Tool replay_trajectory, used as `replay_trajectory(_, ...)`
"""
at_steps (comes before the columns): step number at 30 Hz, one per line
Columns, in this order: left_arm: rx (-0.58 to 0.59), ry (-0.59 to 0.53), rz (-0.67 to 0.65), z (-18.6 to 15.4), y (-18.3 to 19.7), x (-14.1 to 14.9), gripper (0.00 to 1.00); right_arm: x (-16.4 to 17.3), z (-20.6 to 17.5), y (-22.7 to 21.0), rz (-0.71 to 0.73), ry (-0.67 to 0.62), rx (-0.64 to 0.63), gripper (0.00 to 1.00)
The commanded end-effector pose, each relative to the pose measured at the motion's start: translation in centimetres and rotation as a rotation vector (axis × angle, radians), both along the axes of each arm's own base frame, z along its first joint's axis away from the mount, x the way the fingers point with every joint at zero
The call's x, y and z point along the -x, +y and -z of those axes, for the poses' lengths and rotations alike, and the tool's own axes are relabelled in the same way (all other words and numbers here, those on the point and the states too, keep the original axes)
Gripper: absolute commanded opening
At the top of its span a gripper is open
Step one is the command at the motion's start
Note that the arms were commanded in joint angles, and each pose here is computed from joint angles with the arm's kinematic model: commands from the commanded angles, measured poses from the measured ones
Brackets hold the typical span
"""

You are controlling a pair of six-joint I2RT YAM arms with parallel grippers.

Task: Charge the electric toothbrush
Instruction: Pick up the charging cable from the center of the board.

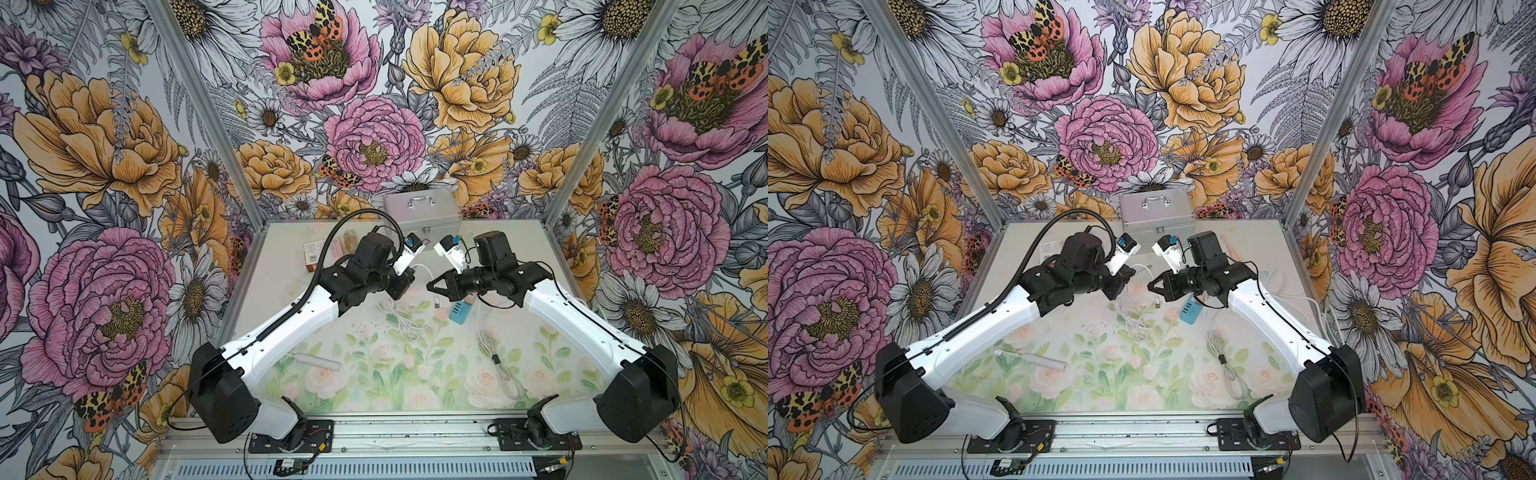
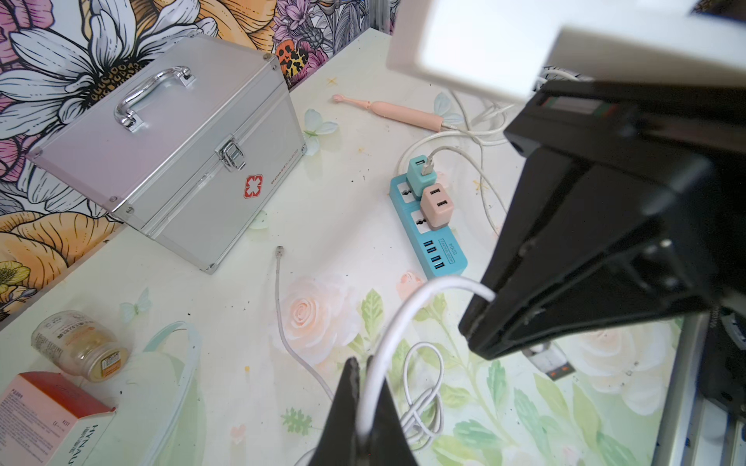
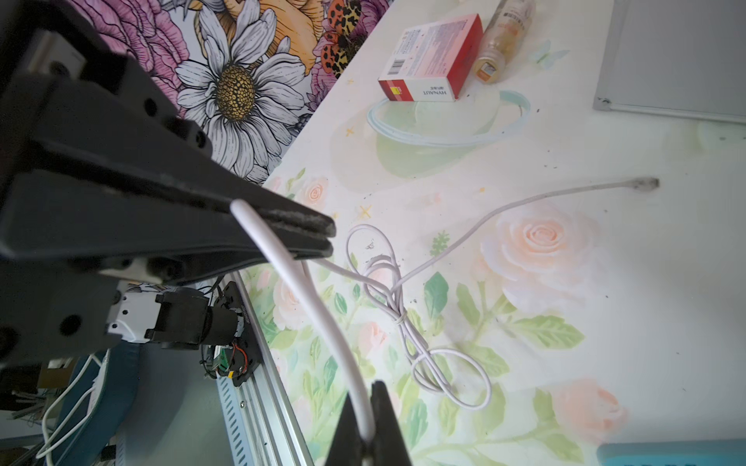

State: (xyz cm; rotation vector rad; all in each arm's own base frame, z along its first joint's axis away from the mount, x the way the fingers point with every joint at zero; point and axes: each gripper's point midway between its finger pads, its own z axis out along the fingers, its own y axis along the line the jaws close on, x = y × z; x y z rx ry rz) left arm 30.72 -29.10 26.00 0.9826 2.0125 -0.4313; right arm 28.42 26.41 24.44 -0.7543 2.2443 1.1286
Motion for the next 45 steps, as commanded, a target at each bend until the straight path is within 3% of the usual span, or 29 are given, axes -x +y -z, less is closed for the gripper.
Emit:
replay_trajectory(1, 0.032, -0.012, -0.048, -1.0, 1.0, 0.6, 0.00, 1.2, -3.2, 1.2, -0.104, -0.085, -0.124, 0.00)
replay_trajectory(17, 0.032, 0.058, -0.169, 1.3, 3.3, 0.3, 0.01, -0.4, -3.2, 1.4, -0.046, -0.109, -0.112, 0.00)
replay_trajectory(19, 0.038, 0.054, -0.179, 1.1, 3.6, 0.3, 0.10, -0.7, -3.1, 1.5, -0.030, -0.109, -0.109, 0.00)
replay_trajectory(21, 0.048, 0.050, -0.189, 0.7, 3.9, 0.3, 0.26, -1.1, -2.9, 1.4, -0.006, -0.107, -0.099, 0.00)
replay_trajectory(32, 0.149, 0.003, -0.258, -2.5, 4.7, 1.8, 0.45, -4.1, -1.0, -0.3, 0.201, -0.045, -0.023, 0.00)
replay_trajectory(38, 0.240, -0.072, -0.192, -2.6, 1.5, 3.9, 0.54, -6.7, 0.3, -1.0, 0.442, 0.143, -0.030, 0.00)
replay_trajectory(41, 0.320, -0.051, -0.143, -2.0, 0.1, 4.4, 0.59, -7.3, 1.2, -0.8, 0.522, 0.257, -0.043, 0.00)
replay_trajectory(45, 0.284, -0.029, -0.142, 0.5, -0.9, 3.8, 0.61, -7.5, 1.0, -0.5, 0.573, 0.322, -0.035, 0.00)
